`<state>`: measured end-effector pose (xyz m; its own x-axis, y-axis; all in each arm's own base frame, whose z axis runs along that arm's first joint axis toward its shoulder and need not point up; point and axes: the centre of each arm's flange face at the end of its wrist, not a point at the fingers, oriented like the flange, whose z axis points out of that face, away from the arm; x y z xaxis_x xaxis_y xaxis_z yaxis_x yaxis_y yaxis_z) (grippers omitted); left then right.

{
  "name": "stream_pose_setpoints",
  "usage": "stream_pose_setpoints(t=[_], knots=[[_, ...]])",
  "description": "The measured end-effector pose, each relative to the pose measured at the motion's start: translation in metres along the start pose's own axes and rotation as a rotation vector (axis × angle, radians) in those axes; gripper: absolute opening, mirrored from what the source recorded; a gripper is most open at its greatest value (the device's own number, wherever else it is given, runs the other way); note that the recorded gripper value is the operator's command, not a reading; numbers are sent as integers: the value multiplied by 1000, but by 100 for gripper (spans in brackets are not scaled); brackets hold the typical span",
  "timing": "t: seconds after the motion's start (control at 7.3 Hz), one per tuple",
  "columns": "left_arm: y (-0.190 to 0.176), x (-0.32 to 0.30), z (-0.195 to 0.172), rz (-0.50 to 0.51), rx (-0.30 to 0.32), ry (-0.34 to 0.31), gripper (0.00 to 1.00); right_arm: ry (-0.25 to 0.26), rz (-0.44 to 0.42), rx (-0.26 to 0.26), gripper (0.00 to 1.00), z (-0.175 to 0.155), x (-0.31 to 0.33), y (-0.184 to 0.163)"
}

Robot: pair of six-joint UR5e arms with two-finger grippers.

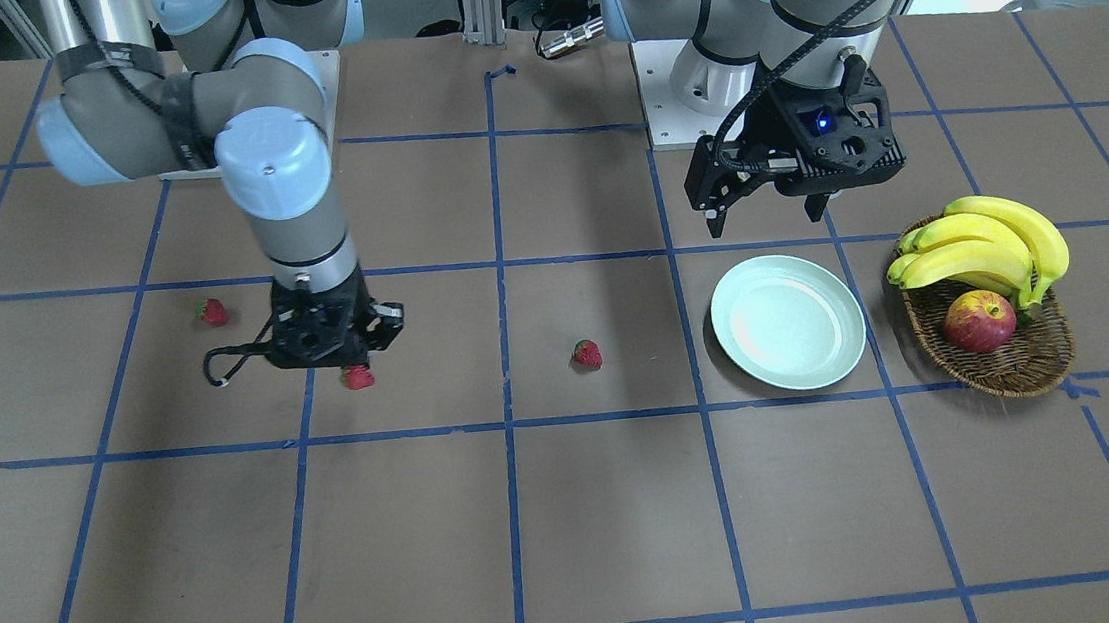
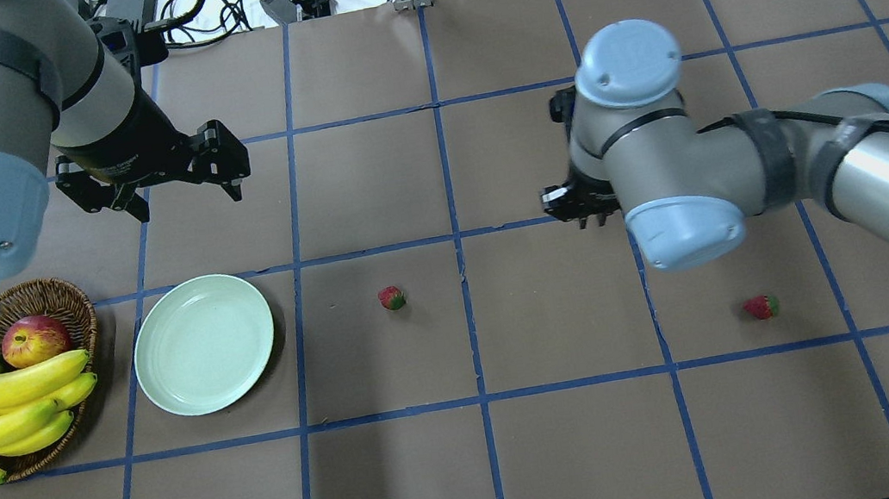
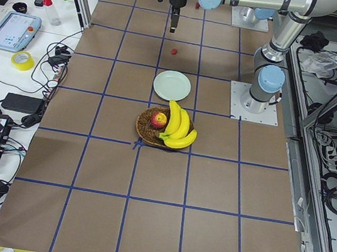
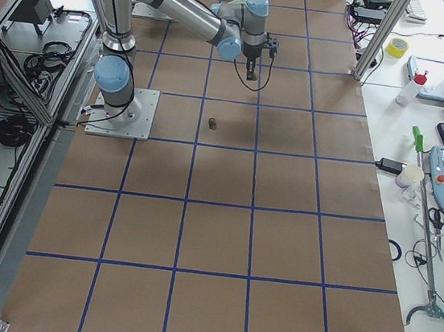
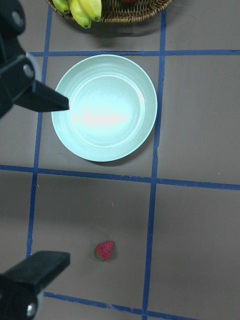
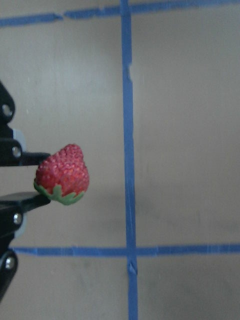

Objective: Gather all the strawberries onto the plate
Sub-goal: 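Carry the strawberry and set it beside the first strawberry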

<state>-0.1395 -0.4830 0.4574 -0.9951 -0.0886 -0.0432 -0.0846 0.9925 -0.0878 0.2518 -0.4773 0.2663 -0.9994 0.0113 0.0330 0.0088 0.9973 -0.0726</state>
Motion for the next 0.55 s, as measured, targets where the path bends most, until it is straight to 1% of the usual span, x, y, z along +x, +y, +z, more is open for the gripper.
stream_pose_setpoints(t=[0.14,0.27,0.41,0.55], knots=[[0,0,0,0,0,0,100,-11,8,-5,0,-4,-58,18],[0,0,1,1,0,0,100,-28,20,-11,0,5,-104,37],[0,0,1,2,-1,-1,100,-54,31,-18,0,22,-139,52],[0,0,1,2,-2,-1,100,-66,38,-24,40,36,-158,61]])
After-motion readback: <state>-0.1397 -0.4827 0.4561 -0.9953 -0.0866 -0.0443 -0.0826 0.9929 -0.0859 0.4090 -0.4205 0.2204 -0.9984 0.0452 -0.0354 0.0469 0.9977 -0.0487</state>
